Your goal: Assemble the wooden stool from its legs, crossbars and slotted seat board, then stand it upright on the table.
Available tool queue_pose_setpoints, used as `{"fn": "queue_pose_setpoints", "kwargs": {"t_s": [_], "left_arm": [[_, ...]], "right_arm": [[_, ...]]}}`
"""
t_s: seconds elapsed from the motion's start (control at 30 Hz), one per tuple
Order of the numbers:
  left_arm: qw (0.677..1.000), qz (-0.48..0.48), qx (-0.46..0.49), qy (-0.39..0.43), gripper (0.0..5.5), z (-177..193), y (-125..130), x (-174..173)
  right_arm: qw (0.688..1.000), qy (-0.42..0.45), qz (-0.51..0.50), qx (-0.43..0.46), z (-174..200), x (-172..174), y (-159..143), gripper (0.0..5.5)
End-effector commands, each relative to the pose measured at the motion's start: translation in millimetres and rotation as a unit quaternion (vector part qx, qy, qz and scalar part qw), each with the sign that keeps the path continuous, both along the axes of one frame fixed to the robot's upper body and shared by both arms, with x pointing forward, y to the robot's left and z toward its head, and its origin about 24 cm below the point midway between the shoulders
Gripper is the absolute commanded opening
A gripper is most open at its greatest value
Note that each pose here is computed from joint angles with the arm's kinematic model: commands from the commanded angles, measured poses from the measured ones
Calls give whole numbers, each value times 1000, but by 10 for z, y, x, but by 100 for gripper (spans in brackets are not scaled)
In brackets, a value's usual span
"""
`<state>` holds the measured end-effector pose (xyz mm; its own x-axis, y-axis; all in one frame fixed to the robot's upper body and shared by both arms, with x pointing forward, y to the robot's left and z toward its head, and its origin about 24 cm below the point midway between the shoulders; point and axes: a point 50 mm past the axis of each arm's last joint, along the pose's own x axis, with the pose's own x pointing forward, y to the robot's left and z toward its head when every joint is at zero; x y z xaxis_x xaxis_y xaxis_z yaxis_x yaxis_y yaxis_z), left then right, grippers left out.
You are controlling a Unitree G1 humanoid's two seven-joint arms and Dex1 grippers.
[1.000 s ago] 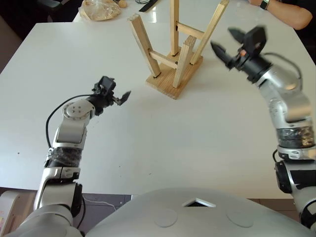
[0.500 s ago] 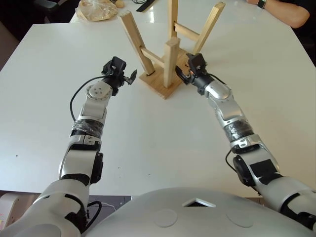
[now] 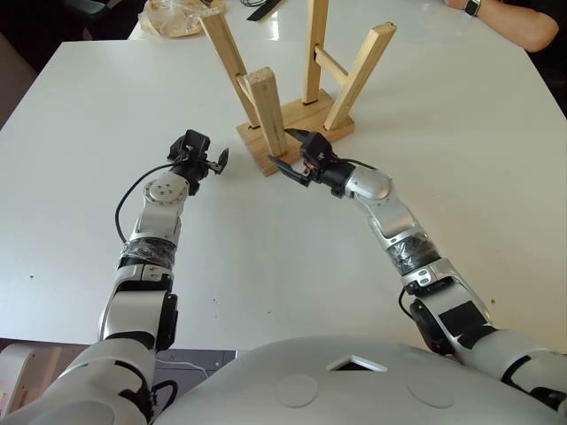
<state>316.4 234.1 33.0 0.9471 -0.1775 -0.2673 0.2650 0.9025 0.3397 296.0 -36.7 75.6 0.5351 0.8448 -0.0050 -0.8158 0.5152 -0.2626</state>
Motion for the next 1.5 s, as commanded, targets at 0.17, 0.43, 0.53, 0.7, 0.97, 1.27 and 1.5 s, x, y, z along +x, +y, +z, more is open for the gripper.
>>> {"fn": "queue_pose_setpoints", "kwargs": {"t_s": [0.17,0.43,0.53,0.7,0.97,1.27,1.5], "left_arm": [[1000,8,-13,10,429,-64,-39,-104],[999,-14,-27,19,429,-117,-262,-124],[999,-25,-28,19,429,-103,-310,-120],[999,-21,-31,15,429,-56,-293,-97],[999,-27,-43,8,429,-14,-390,-62],[999,-13,-41,10,429,-7,-270,-91],[999,-16,-40,8,429,33,-251,-89]], "right_arm": [[989,-3,-135,-56,2,270,-740,330],[985,26,-169,19,-30,510,-456,330],[987,21,-160,14,-49,529,-341,330],[990,14,-140,8,-87,495,-183,330],[982,-8,-188,-25,-20,692,-210,330],[994,92,-55,-9,-74,636,-233,330],[980,150,125,34,6,379,-154,330]]}}
